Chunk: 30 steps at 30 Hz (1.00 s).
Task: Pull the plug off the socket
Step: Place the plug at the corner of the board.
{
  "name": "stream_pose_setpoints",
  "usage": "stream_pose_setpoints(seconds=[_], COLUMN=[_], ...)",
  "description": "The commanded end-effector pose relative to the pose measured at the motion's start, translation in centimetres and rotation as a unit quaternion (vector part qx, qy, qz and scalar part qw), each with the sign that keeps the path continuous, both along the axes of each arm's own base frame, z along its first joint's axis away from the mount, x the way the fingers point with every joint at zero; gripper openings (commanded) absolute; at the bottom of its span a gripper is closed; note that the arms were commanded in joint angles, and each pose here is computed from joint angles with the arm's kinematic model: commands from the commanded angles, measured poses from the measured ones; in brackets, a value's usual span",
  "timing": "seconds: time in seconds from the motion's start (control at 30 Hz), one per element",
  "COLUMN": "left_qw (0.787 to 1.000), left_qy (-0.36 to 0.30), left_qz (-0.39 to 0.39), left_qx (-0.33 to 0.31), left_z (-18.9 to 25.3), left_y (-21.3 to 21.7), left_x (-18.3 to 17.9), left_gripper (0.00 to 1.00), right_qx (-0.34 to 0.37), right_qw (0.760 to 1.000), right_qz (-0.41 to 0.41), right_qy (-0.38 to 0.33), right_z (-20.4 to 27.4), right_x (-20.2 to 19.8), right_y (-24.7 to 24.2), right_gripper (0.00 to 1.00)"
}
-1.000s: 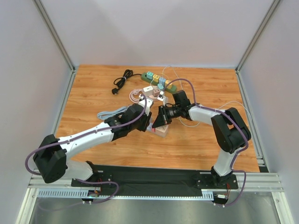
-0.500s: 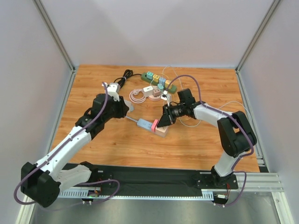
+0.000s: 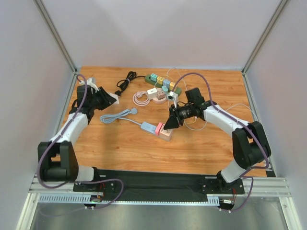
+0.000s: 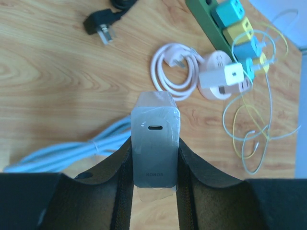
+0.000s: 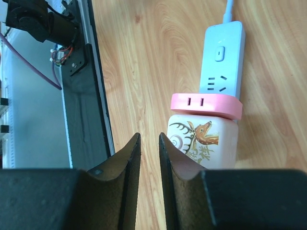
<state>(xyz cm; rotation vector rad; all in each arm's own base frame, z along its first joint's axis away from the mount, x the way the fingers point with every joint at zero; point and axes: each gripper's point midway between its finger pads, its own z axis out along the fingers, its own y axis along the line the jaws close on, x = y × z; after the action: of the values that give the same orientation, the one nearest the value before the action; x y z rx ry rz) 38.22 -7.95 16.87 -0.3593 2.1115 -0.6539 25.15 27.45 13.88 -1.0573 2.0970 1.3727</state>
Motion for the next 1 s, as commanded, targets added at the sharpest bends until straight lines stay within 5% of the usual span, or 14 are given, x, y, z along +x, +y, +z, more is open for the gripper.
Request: stream_pose_setpoints(seconds=[0.0, 0.27, 0.53, 0.73, 0.97], left_qw=[0.994, 0.988, 0.982, 0.98, 0.974], left_qy=[-0.061, 0.011, 0.083, 0.134, 0.175], left_qz=[0.03, 0.084, 0.114, 0.113, 0.134], left_qx=[-0.09, -0.128, -0.128, -0.095, -0.061], left_z=[4.0, -1.5, -7.6, -10.3, -12.4], left_y=[2.4, 8.6, 13.1, 14.0, 15.1], left_x=[4.9, 12.6, 15.8, 15.6, 13.6], left_gripper=[0.0, 0.0, 0.01, 0.22, 0.68], right_qx=[-0.008, -0.021, -0.026, -0.036, -0.04], right_qw=[0.998, 0.993, 0.993, 0.992, 0.989], right_qz=[-0.008, -0.023, -0.023, -0.023, -0.029], right_qy=[-0.062, -0.11, -0.117, -0.118, -0.137], right_z=[2.0, 3.6, 3.8, 3.4, 4.1], right_x=[1.1, 1.5, 1.5, 1.7, 1.9], right_y=[-0.7, -1.7, -1.9, -2.1, -2.6], right_gripper=[0.24, 0.26, 0.27, 0.28, 0.31])
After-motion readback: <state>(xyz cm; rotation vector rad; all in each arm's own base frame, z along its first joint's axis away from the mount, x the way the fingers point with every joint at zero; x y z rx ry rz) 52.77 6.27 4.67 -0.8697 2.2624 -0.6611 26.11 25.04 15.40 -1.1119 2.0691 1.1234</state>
